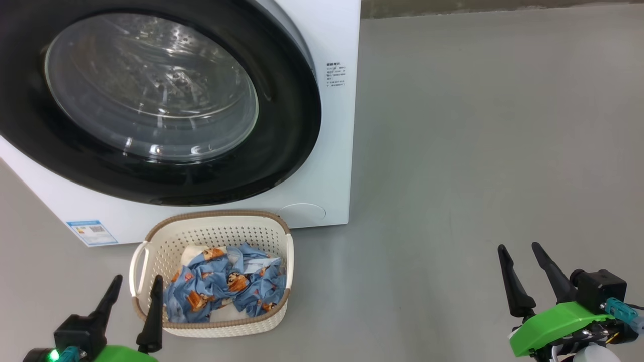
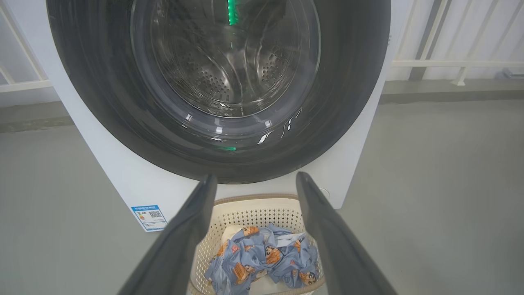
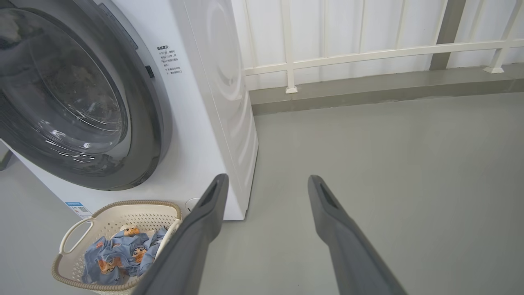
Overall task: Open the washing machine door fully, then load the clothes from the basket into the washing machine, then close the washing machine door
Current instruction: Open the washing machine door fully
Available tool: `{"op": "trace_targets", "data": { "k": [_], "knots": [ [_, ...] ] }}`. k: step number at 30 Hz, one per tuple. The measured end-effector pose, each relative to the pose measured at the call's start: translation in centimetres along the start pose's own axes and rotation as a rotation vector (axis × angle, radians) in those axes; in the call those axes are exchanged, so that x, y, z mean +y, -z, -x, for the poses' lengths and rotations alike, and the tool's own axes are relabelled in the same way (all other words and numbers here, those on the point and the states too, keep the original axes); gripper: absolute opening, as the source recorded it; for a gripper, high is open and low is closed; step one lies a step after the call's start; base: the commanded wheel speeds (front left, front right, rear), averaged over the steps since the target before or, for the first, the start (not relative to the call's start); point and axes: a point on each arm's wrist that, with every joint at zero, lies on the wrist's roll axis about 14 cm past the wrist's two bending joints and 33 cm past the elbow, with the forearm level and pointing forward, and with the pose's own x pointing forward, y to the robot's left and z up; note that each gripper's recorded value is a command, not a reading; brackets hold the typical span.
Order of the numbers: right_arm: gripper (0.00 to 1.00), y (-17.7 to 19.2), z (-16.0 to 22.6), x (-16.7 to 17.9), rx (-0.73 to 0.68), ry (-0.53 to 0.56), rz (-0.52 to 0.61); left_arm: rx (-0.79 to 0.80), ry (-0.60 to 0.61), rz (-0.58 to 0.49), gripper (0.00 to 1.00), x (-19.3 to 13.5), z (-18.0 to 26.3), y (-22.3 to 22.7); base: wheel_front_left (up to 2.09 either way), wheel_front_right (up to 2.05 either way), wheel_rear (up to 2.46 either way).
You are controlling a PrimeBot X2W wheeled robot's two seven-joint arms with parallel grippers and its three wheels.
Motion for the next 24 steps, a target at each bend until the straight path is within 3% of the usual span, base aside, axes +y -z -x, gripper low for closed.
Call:
{"op": "trace_targets", "data": {
  "k": [5,6,7,9,14,15,24],
  "knots": [
    [1.0,0.3,-0.1,0.4,0.007,-0.009,-0.004,0.004,-0.004,0.003,1.0,0.1,0.0,0.2,0.0,0.0,0.0],
    [0.77,0.4,-0.2,0.6,0.009,-0.013,-0.008,0.005,-0.005,0.007,1.0,0.1,0.0,0.2,0.0,0.0,0.0],
    [0.37,0.5,-0.2,0.9,0.013,-0.022,-0.008,0.005,-0.006,0.012,1.0,0.0,0.0,0.2,0.0,0.0,0.0],
    [0.0,0.6,-0.4,1.5,0.015,-0.034,-0.029,0.006,-0.008,0.026,1.0,-0.2,0.0,0.3,0.0,0.0,0.0],
    [0.0,-0.7,-1.8,2.6,-0.026,-0.053,-0.11,0.01,-0.011,0.044,1.0,-0.5,0.0,0.6,0.0,0.0,0.0],
    [0.0,-1.8,-2.8,3.1,-0.06,-0.057,-0.174,0.013,-0.013,0.056,1.0,-0.7,0.0,0.7,0.0,0.0,0.0],
    [0.0,-5.8,-6.9,5.8,-0.152,-0.115,-0.374,0.028,-0.019,0.081,1.0,-1.1,0.3,1.4,0.0,0.0,0.0]
  ]
}}
